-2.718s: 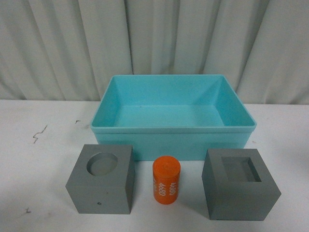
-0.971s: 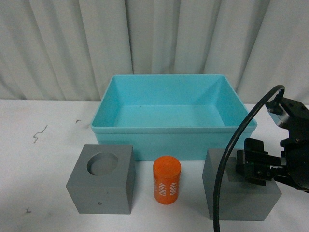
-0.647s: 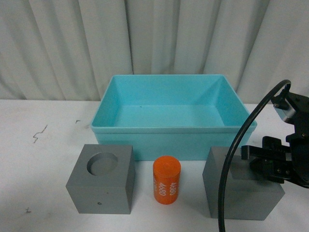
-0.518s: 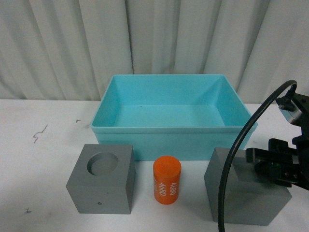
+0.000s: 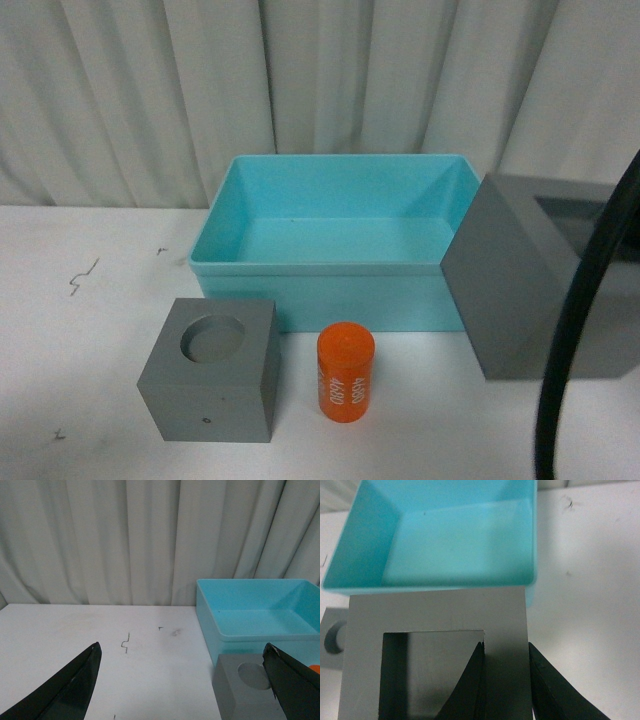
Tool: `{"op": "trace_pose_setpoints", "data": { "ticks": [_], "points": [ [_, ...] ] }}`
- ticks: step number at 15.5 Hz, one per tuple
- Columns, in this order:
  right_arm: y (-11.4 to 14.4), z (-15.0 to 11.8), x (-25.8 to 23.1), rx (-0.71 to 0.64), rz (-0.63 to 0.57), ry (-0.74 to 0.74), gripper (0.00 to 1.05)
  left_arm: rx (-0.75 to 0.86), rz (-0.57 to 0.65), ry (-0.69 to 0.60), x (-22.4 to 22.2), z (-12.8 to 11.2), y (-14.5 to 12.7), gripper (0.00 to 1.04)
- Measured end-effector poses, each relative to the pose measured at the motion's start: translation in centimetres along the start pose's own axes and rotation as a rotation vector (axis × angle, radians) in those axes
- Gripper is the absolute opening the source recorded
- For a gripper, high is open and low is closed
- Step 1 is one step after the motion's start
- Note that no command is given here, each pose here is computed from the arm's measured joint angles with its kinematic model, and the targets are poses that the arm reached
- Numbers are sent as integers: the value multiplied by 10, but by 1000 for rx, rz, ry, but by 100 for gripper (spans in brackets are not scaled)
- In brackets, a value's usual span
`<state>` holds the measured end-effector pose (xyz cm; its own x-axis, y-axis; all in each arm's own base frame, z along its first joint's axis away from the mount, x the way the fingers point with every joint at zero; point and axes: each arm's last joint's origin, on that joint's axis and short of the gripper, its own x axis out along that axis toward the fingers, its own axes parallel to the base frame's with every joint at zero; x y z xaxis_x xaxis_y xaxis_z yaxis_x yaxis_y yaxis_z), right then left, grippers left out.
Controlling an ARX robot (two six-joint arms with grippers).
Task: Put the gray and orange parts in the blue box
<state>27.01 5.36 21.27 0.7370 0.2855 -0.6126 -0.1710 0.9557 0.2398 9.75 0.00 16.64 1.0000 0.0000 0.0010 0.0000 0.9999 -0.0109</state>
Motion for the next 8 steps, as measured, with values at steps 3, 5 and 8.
{"op": "trace_pose_setpoints", "data": {
  "ticks": [3,5,8],
  "points": [
    [-4,60,26,10,-23,-94,19,0,0,0,0,0,0,98],
    [-4,79,48,30,-24,-71,19,0,0,0,0,0,0,98],
    [-4,99,74,40,-30,-58,19,0,0,0,0,0,0,98]
  ]
}}
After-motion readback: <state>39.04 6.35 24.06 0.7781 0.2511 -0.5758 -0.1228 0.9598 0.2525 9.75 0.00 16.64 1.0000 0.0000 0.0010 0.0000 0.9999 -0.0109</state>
